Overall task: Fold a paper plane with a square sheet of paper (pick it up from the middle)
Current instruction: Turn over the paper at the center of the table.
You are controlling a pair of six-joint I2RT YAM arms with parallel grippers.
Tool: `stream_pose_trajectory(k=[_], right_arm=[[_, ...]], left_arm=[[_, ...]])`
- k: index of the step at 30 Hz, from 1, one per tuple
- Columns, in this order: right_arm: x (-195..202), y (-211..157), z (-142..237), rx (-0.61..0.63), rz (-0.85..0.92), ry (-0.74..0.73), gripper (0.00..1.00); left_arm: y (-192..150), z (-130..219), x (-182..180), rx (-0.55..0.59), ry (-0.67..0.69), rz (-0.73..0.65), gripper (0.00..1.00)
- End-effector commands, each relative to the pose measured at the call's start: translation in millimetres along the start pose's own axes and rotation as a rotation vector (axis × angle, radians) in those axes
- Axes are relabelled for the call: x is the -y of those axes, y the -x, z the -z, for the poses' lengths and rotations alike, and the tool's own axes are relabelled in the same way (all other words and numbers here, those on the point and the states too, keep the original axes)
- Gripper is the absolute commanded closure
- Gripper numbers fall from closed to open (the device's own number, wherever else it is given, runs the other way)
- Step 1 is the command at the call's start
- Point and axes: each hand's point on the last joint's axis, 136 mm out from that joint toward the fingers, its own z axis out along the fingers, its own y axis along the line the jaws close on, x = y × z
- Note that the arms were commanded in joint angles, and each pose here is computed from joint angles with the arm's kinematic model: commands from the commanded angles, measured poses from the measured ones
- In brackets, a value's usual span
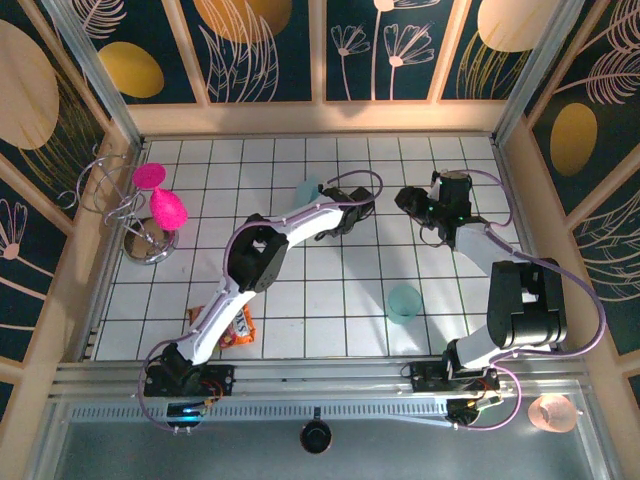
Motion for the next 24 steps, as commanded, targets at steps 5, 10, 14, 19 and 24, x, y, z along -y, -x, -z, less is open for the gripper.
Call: stream_pose_trajectory(k=[5, 10, 14, 19, 24], right_arm=[[-3.3, 11.0, 6.3, 0.049, -0.019, 0.005, 0.54], [-5.8, 11.2, 7.3, 0.051, -0.031, 0.021, 0.54], [-11.5, 7.9, 4.9, 0.046, -0.042, 0.062, 0.52], [-22.7, -0.4, -3.3, 0.031, -0.045, 0.105, 0.48], [-40.3, -17.8, -13.5, 0.03, 0.008, 0.12, 0.36]], left_arm=[[6.8, 81.1, 52.9, -0.061, -0.605, 0.248, 0.65], [-4.2, 134.9, 52.3, -0.12, -0.885, 0.32, 0.59], [-15.8, 139.4, 32.2, -0.129, -0.917, 0.338, 0.57], [-14.8, 104.2, -2.3, -0.12, -0.874, 0.443, 0.57], [-0.7, 72.5, -21.3, -0.088, -0.87, 0.526, 0.54]])
